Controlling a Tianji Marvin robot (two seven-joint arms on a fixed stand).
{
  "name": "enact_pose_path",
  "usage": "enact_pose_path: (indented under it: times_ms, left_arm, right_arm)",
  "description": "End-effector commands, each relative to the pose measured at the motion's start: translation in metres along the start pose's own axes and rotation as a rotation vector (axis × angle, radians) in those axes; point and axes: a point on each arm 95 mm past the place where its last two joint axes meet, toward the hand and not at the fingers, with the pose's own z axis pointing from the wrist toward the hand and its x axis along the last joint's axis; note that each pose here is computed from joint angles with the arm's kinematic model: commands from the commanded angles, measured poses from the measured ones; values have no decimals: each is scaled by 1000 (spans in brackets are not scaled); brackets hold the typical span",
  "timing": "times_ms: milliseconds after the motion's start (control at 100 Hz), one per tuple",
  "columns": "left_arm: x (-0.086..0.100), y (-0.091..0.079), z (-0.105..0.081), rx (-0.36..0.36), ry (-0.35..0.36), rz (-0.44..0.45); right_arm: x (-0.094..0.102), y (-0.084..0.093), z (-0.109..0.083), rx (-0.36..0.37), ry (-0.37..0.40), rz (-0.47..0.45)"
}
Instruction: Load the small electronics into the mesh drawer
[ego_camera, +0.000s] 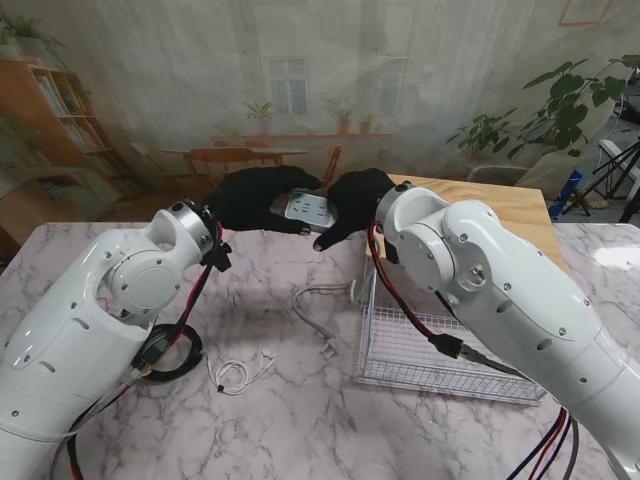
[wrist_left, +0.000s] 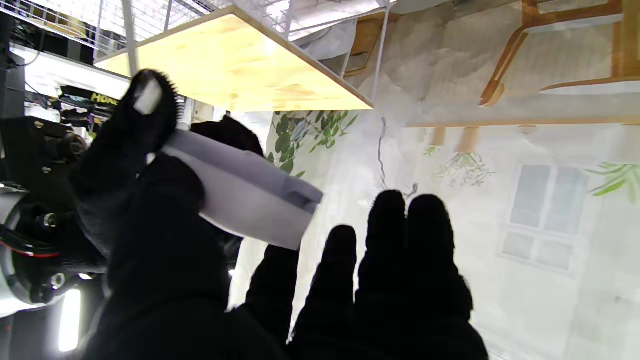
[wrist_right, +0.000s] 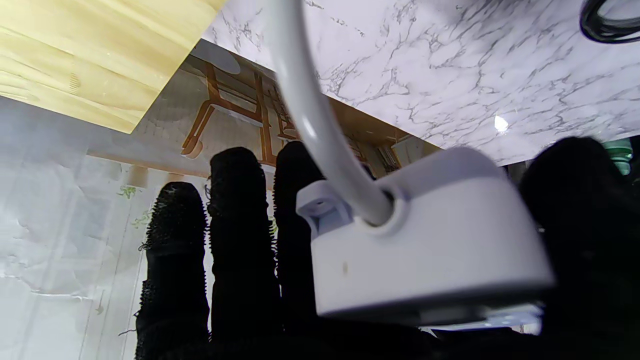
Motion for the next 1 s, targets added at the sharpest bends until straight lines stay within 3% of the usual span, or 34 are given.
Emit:
enact_pose_path:
  times_ms: [0,250,480,740,990]
  left_arm:
    - [-11,-2,-6,-4,-37,13]
    - [-46,23,-33,-20,-136,21]
    - [-70,72,-47,-182,-194,28]
    - [-54,115,-35,-308,-115,-6]
    - [-25,130,-10,-309,-32,-78]
  right_arm:
    - [3,-2,-2,6,9,3]
    - [-7,10,-5,-13,-12,-3]
    - [-3,28,-6,-41,4,-13]
    - [11,40,-1,-61,45,-7]
    - [22,46,1,-77,75,22]
